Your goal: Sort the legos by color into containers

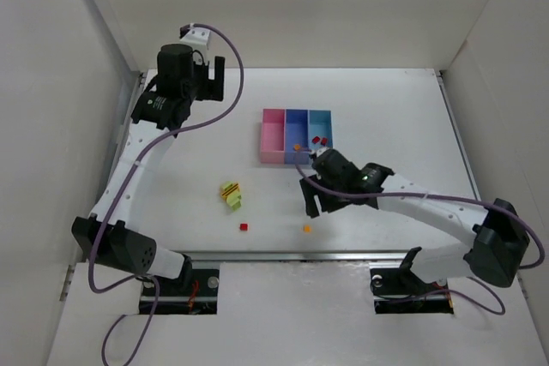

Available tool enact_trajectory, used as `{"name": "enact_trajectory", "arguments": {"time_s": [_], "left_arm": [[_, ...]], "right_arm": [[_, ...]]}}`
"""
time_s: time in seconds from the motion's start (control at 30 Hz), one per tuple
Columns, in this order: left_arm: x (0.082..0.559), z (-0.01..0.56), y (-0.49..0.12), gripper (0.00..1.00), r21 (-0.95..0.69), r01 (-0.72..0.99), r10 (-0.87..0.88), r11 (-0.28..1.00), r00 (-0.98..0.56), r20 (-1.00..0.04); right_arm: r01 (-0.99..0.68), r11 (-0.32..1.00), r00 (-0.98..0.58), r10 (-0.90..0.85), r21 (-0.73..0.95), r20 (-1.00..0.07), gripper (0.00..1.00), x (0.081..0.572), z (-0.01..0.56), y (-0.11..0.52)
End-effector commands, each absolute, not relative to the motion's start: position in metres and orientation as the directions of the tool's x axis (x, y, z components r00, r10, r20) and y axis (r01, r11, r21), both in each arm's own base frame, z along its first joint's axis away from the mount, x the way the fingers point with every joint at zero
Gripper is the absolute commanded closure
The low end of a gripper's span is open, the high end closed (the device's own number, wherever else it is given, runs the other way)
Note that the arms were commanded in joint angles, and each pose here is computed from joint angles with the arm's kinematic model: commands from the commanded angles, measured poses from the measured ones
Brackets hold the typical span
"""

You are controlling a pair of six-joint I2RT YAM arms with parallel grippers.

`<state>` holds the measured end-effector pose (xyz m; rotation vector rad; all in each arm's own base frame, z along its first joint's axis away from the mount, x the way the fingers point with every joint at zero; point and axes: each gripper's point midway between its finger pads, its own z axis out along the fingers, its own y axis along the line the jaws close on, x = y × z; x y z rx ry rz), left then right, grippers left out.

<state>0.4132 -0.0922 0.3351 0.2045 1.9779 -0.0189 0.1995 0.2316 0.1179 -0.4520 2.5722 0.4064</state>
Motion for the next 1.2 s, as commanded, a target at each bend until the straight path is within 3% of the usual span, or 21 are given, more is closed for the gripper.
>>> {"name": "enact_trajectory", "arguments": {"time_s": [0.0,0.2,0.57,0.7,0.83,1.0,1.1,1.17], "left_arm": [[0.403,0.351,-0.071,0.16,0.098,0.071,0.117,0.993,-0.354,-0.928],[0.392,0.343,-0.07,0.15,0.072,0.084,0.099,0.994,-0.37,-0.924],[0.387,0.346,-0.074,0.15,0.059,0.112,0.096,0.992,-0.36,-0.928],[0.385,0.35,-0.073,0.15,0.058,0.112,0.094,0.992,-0.352,-0.931],[0.385,0.345,-0.073,0.15,0.059,0.112,0.096,0.992,-0.362,-0.927],[0.385,0.345,-0.071,0.15,0.063,0.104,0.096,0.993,-0.362,-0.927],[0.385,0.345,-0.071,0.15,0.063,0.104,0.096,0.993,-0.362,-0.927],[0.385,0.345,-0.071,0.15,0.063,0.104,0.096,0.993,-0.362,-0.927]], "right_arm": [[-0.331,0.924,-0.893,-0.239,0.194,-0.382,0.2,0.164,0.087,0.238],[-0.347,0.903,-0.904,-0.251,0.254,-0.346,0.24,0.155,0.065,0.262],[-0.362,0.91,-0.908,-0.296,0.201,-0.297,0.35,0.161,0.031,0.278],[-0.357,0.917,-0.905,-0.292,0.179,-0.308,0.53,0.167,0.029,0.28],[-0.356,0.919,-0.908,-0.295,0.172,-0.298,0.56,0.167,0.028,0.279],[-0.344,0.931,-0.911,-0.299,0.123,-0.284,0.69,0.163,0.025,0.273],[-0.343,0.932,-0.912,-0.301,0.118,-0.277,0.82,0.161,0.023,0.27],[-0.352,0.929,-0.91,-0.31,0.118,-0.277,0.96,0.159,0.023,0.271]]}}
